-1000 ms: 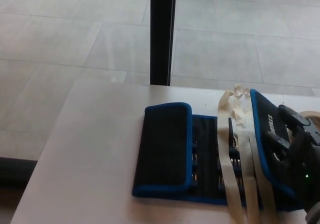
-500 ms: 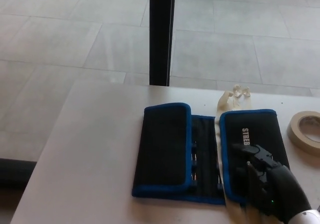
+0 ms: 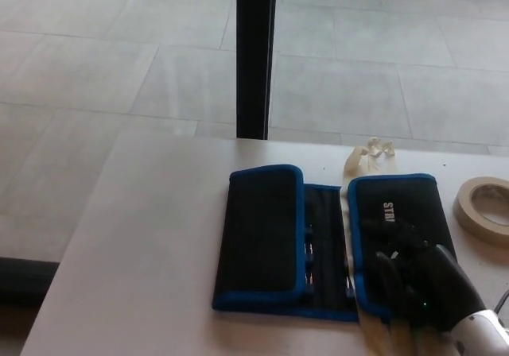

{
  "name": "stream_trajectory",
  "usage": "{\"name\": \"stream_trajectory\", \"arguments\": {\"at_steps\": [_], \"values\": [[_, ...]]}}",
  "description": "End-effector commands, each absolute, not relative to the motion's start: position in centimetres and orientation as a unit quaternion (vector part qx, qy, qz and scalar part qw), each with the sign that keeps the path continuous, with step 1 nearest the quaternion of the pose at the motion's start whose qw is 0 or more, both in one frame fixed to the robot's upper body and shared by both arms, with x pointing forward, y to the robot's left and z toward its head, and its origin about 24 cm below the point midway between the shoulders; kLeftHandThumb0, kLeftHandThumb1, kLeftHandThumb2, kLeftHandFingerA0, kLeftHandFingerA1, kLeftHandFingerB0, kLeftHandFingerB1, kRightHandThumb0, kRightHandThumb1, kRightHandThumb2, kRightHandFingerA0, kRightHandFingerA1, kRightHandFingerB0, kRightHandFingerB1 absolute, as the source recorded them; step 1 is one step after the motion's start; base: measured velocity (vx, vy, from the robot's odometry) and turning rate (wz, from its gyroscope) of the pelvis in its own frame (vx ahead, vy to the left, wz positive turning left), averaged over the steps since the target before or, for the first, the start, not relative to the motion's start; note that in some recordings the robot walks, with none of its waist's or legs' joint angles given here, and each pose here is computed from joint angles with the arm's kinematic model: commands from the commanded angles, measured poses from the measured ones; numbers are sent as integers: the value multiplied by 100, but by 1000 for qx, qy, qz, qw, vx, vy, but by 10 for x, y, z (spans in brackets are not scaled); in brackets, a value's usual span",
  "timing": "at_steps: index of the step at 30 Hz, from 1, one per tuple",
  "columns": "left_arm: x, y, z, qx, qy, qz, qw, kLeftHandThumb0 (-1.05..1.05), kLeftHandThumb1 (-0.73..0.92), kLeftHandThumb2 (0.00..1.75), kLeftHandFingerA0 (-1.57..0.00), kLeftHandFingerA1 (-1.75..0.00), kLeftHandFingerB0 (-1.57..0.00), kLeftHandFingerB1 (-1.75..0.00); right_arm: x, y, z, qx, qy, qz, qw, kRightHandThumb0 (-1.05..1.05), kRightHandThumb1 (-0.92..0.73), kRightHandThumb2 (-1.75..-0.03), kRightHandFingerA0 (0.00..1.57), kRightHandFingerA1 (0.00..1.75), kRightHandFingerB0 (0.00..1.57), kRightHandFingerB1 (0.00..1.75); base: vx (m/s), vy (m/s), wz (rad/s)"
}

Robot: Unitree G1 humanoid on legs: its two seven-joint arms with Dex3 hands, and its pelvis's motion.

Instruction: The robot uses its right hand to lift an edge of the toolkit kept in middle of the desk and make one fold in it

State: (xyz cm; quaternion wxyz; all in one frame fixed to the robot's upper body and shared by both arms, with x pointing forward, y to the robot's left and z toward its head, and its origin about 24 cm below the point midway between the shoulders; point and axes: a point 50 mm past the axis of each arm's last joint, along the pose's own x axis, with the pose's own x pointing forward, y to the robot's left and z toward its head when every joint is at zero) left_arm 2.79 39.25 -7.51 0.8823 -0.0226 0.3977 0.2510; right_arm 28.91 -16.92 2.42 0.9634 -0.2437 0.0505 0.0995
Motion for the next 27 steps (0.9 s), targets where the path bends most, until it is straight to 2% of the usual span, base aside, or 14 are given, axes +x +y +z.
{"name": "stream_trajectory", "arguments": {"at_steps": [1,6,10,11,12,13,14,18,19,20,21,22,25,27], "values": [[27,399,-69,15,399,242,885,-72,89,67,-39,-56,-31,-32,262,-220,-24,-268,217,47,937,-71,-92,-75,24,62,19,47,0,0,0],[25,399,-68,11,398,242,885,-74,89,67,-37,-58,-31,-34,280,-210,37,-80,146,39,985,-74,-92,-76,25,63,18,46,-5,4,4],[22,399,-66,12,397,244,885,-74,89,67,-37,-59,-31,-35,283,-219,122,71,62,35,995,-74,-92,-75,39,65,28,46,0,0,0],[21,399,-66,12,395,241,886,-74,88,67,-37,-60,-30,-35,280,-225,140,84,41,38,995,-74,-92,-78,42,66,28,46,63,-1,8],[21,399,-65,11,395,242,886,-74,88,67,-36,-60,-30,-35,276,-232,158,94,14,42,995,-67,-79,-112,40,68,28,56,61,-1,8],[20,400,-65,9,394,243,886,-74,88,67,-36,-60,-30,-35,274,-237,167,99,-2,46,994,-67,-79,-112,40,68,28,56,0,0,0],[20,401,-65,9,395,244,885,-74,88,67,-37,-56,-31,-33,270,-243,179,112,-22,48,992,-72,-92,-74,45,70,28,46,0,0,0],[19,401,-66,7,398,245,884,-73,89,67,-37,-56,-31,-34,248,-277,236,137,-104,29,985,-73,-92,-71,44,76,36,49,0,0,0],[21,401,-65,12,398,243,884,-72,89,67,-36,-56,-30,-33,237,-299,259,136,-148,7,980,-69,-79,-114,47,80,29,59,0,0,0],[22,401,-65,11,397,243,885,-72,89,67,-36,-56,-30,-33,236,-301,263,136,-153,6,979,-69,-79,-114,47,80,29,59,0,0,0],[23,400,-66,13,396,243,885,-73,89,67,-36,-55,-29,-33,230,-314,271,152,-170,-18,973,-69,-76,-112,52,81,27,58,0,0,0],[24,401,-66,14,395,244,886,-72,89,67,-36,-55,-30,-33,225,-324,275,167,-180,-40,968,-74,-92,-74,59,84,34,51,0,0,0],[24,401,-65,-2,387,247,889,-73,87,66,-35,-59,-31,-36,197,-379,277,133,-218,-167,952,-73,-92,-67,74,71,60,51,0,0,0],[25,401,-65,-16,381,251,890,-74,88,67,-34,-59,-30,-36,179,-409,268,112,-227,-236,938,-74,-89,-67,84,70,66,55,0,0,0]]}}
